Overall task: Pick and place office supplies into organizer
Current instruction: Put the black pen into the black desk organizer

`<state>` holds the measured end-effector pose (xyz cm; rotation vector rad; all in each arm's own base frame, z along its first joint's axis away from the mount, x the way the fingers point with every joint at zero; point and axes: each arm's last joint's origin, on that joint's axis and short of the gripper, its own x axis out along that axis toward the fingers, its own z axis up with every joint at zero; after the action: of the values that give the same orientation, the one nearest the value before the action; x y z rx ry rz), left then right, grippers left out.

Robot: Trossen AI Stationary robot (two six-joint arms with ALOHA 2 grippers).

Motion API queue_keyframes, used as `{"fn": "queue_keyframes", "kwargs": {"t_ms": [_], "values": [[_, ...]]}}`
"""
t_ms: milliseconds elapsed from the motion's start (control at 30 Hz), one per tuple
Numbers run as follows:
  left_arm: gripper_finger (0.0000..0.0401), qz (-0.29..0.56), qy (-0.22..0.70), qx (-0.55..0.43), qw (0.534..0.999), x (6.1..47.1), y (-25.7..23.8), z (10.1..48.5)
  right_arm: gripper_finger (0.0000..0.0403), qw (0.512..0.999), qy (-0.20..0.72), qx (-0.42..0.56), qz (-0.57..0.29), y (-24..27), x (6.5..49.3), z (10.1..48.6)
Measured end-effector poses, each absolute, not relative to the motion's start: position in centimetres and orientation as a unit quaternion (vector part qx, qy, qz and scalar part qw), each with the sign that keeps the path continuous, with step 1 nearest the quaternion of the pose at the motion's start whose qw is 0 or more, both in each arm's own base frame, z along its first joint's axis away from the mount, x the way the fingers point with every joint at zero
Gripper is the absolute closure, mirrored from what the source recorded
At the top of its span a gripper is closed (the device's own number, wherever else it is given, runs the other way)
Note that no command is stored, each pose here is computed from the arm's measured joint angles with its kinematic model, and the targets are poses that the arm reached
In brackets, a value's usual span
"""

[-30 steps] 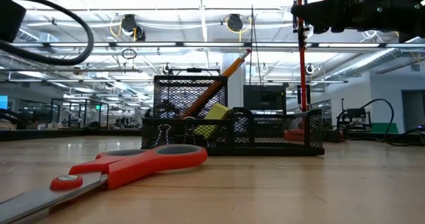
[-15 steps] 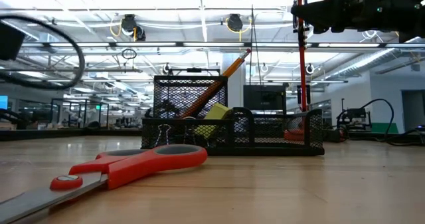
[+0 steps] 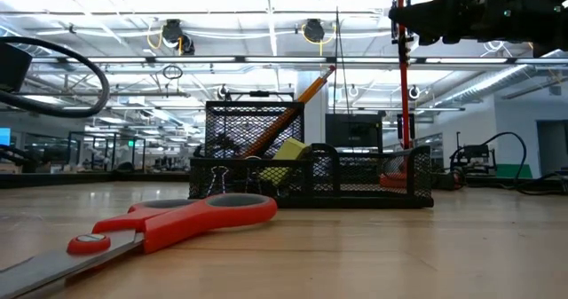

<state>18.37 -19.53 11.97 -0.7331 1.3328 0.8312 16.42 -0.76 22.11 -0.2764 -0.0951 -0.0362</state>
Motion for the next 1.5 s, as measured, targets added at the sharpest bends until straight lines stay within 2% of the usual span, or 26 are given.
{"fn": "queue_keyframes", "kwargs": {"t_ms": [167, 433, 500, 633, 700, 867, 1033, 1233, 1500], "values": [[0.0283, 0.356, 0.590, -0.311, 0.654, 18.4, -19.5, 12.0, 0.0399, 0.989, -0.048, -0.137, -0.018, -0.8, 16.4, 22.1], [0.0383, 0.344, 0.594, -0.290, 0.667, 18.3, -19.4, 12.0, 0.0399, 0.989, -0.046, -0.136, -0.018, -0.8, 16.4, 22.1], [0.0387, 0.338, 0.588, -0.281, 0.679, 18.3, -19.5, 12.0, 0.0399, 0.989, -0.047, -0.136, -0.018, -0.8, 16.4, 22.1], [0.0363, 0.324, 0.560, -0.245, 0.722, 18.5, -19.6, 12.1, 0.0399, 0.989, -0.048, -0.136, -0.018, -0.8, 16.4, 22.1], [0.0357, 0.318, 0.526, -0.217, 0.758, 19.0, -19.8, 12.2, 0.0399, 0.990, -0.048, -0.131, -0.018, -0.8, 16.4, 22.1], [0.0370, 0.322, 0.349, -0.139, 0.869, 20.8, -19.7, 13.6, 0.0399, 0.990, -0.053, -0.127, -0.018, -0.8, 16.4, 22.2], [0.0378, 0.341, 0.202, -0.051, 0.917, 21.8, -18.9, 14.8, 0.0399, 0.991, -0.056, -0.124, -0.018, -0.7, 16.4, 22.3], [0.0376, 0.364, 0.065, 0.040, 0.928, 22.0, -18.5, 17.5, 0.0399, 0.990, -0.060, -0.125, -0.019, -0.7, 16.4, 22.4], [0.0382, 0.379, 0.070, 0.056, 0.921, 22.3, -17.2, 19.2, 0.0399, 0.989, -0.068, -0.126, -0.020, -0.7, 16.4, 22.5]]}}
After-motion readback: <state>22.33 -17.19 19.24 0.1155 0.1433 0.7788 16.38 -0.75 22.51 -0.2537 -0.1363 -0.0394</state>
